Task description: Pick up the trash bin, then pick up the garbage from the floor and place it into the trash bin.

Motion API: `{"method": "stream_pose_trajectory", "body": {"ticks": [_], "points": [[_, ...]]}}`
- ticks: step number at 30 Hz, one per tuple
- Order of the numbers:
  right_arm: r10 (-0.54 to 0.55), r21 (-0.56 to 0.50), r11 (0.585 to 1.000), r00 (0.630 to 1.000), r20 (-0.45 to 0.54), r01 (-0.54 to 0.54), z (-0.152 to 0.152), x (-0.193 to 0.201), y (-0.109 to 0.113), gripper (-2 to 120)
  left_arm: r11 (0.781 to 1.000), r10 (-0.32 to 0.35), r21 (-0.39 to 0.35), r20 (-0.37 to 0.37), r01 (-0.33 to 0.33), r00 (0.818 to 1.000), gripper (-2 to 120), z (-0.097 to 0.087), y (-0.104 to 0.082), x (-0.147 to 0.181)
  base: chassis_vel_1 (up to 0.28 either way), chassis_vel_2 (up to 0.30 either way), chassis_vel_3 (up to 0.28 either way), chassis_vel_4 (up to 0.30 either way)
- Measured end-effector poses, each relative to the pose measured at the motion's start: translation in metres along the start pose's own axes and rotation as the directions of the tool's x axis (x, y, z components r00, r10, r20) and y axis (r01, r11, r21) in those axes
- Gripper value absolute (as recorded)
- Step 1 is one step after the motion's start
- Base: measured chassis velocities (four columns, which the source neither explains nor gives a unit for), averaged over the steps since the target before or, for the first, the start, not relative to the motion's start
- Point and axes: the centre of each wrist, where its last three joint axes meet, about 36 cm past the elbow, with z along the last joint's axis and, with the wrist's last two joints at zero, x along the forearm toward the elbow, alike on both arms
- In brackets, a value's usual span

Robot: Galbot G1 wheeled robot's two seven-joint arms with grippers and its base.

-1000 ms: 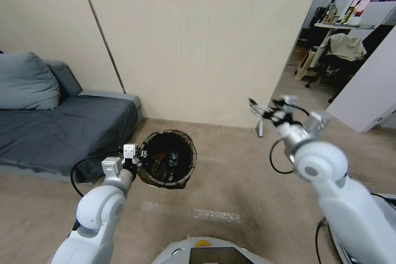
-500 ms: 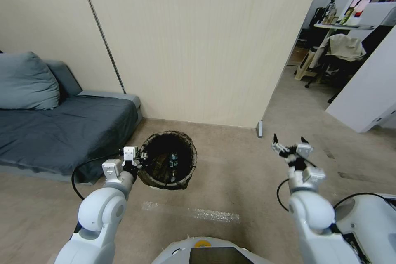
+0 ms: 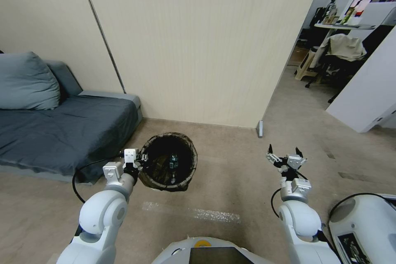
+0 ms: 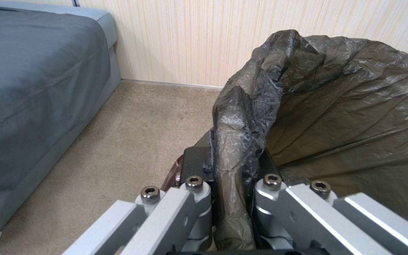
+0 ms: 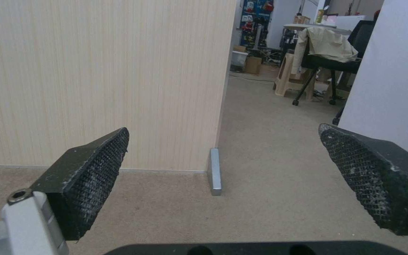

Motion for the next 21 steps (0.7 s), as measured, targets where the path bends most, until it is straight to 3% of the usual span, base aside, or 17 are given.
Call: {"method": "stream_pose_trajectory", "body": {"ticks": [21], "points": [[0.004, -0.025, 1.000, 1.000, -0.010, -0.004, 0.0056, -0.0019, 0.0050, 100, 1.000, 0.000, 0.008, 0.007, 0.000, 1.000, 5, -0.0059, 0.0021, 0.0033, 0.000, 0.000, 0.000, 0.000]]}}
